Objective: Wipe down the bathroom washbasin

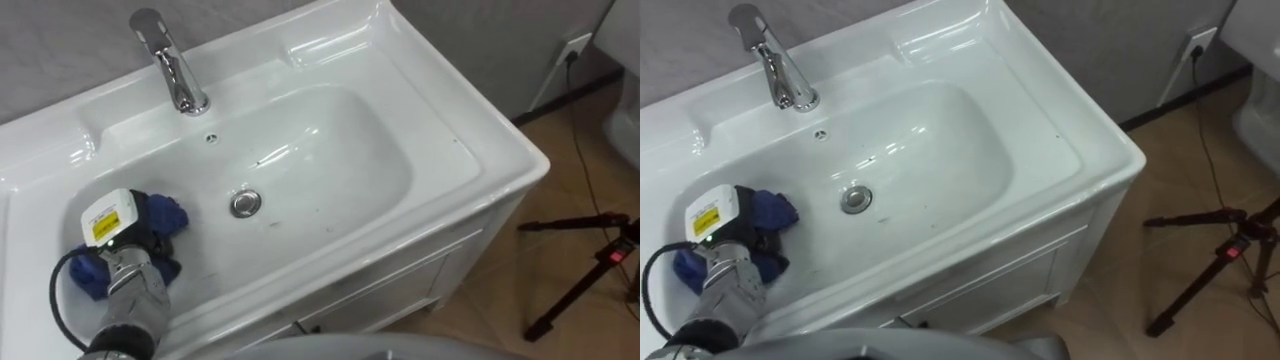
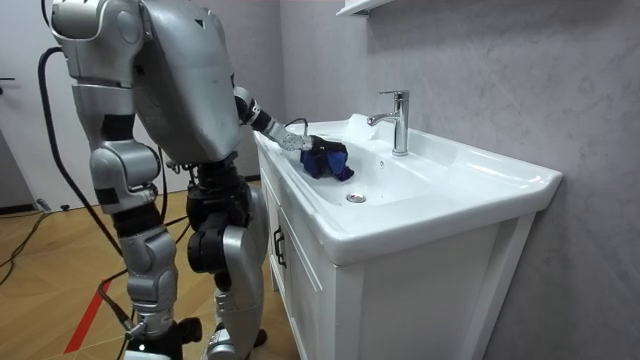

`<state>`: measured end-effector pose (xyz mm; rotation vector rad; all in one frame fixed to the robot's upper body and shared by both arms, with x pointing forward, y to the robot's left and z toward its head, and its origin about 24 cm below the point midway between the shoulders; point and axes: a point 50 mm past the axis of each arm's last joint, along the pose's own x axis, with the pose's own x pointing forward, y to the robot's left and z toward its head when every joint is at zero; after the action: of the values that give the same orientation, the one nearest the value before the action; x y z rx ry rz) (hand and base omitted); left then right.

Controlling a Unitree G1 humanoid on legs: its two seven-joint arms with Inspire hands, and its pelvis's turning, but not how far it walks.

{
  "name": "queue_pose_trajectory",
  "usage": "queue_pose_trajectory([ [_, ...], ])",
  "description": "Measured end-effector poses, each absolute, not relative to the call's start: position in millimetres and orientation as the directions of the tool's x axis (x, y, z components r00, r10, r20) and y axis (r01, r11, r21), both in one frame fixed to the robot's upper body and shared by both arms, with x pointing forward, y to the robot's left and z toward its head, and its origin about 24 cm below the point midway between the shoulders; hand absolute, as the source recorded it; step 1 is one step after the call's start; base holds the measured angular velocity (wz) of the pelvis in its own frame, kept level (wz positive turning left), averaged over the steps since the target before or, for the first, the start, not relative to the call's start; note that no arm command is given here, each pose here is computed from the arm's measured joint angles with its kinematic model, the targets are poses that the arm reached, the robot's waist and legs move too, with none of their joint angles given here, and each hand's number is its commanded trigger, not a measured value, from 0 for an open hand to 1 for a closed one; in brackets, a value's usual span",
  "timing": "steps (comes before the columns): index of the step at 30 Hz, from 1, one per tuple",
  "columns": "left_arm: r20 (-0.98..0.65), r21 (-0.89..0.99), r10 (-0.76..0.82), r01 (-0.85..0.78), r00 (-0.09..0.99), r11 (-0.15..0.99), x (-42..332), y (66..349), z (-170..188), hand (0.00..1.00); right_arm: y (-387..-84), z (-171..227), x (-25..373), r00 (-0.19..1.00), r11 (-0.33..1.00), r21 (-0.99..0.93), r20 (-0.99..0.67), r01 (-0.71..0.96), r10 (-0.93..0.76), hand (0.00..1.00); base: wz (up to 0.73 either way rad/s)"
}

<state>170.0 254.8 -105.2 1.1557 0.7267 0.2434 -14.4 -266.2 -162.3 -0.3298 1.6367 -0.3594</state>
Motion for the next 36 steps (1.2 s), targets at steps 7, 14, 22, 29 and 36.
queue_pose_trajectory([
  [7, -0.466, 0.773, 0.487, 0.072, 0.739, 0.630, 200, 221, -103, 1.00, -253, -166, -13, -0.094, 0.922, -0.387, -0.917, -0.021, -0.388, 0.00, 0.07],
  [14, -0.547, 0.601, 0.322, 0.095, 0.773, 0.794, 225, 187, -95, 1.00, -245, -168, -13, -0.100, 0.931, -0.358, -0.926, -0.065, -0.363, 0.00, 0.05],
  [22, -0.523, 0.525, 0.053, 0.273, 0.850, 0.806, 251, 137, -73, 1.00, -243, -169, -6, -0.092, 0.933, -0.341, -0.931, -0.113, -0.352, 0.00, 0.01],
  [29, -0.539, 0.433, -0.040, 0.318, 0.842, 0.843, 257, 121, -67, 1.00, -241, -169, 15, -0.014, 0.924, -0.330, -0.941, -0.194, -0.339, 0.00, 0.08],
  [36, -0.526, 0.379, -0.186, 0.424, 0.830, 0.823, 263, 96, -56, 1.00, -241, -169, 31, 0.006, 0.921, -0.317, -0.946, -0.228, -0.324, 0.00, 0.27],
])
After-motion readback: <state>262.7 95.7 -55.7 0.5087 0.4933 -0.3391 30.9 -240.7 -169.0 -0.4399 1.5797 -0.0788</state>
